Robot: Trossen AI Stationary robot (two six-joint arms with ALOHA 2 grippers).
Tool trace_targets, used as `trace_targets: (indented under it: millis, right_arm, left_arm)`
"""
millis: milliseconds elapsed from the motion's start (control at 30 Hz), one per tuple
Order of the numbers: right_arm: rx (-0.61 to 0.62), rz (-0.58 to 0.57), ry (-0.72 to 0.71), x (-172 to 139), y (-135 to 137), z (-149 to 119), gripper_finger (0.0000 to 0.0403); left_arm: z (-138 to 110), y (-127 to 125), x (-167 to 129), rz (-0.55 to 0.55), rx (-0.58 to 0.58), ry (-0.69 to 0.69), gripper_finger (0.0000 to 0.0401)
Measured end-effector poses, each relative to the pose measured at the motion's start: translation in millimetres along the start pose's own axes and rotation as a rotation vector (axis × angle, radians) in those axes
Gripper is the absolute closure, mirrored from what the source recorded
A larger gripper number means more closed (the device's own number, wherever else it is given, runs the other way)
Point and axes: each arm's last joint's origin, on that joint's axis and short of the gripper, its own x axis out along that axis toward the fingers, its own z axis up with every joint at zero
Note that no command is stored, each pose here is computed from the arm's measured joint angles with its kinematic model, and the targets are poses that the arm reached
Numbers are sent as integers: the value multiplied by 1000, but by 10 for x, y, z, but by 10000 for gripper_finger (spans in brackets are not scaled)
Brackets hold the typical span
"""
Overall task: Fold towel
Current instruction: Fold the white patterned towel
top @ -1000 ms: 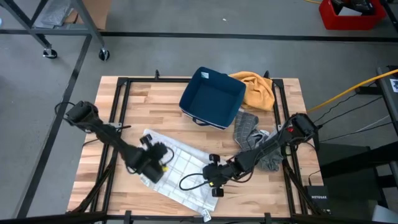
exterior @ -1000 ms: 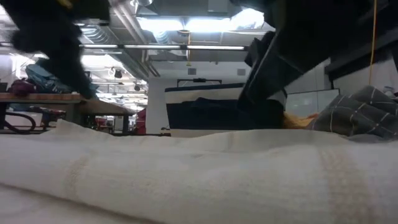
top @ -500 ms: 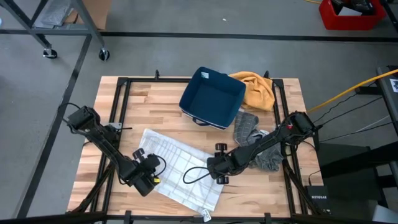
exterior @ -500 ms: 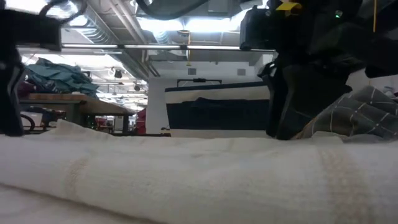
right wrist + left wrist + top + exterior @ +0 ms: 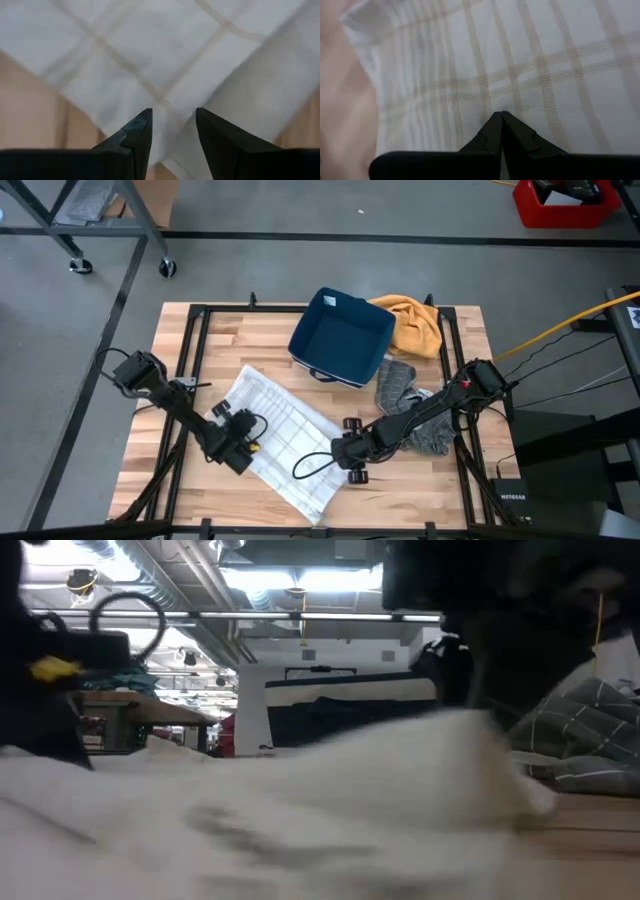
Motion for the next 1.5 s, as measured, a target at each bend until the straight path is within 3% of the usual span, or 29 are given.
trace_targets:
  millis: [233, 333, 400, 633, 833, 933, 1133, 1500]
  right_arm:
    - [12, 50, -134, -10, 48, 130, 247]
    - [15, 46, -164, -14, 53, 156, 247]
    - [15, 43, -170, -26, 57, 173, 247]
    - [-76, 14, -209, -131, 89, 308, 247]
    - [-190, -211, -149, -197, 6, 305, 247]
    - [-191, -290, -72, -190, -102, 247, 247]
    - [-173, -293, -3, -162, -241, 209, 247]
    - [-142, -286, 21, -145, -377, 220, 247]
  left_arm:
    - [101, 234, 238, 173, 145, 5, 400]
    - [148, 343, 223, 267, 146, -26, 400]
    - [201, 363, 135, 272, 126, -74, 400]
    - [345, 287, -376, 58, 103, -186, 400]
    - [418, 114, -643, -199, -12, -288, 400]
    - [468, -59, -636, -290, -61, -329, 400]
    - [510, -367, -527, -382, -33, -370, 400]
    - [279, -671, -284, -516, 78, -135, 400]
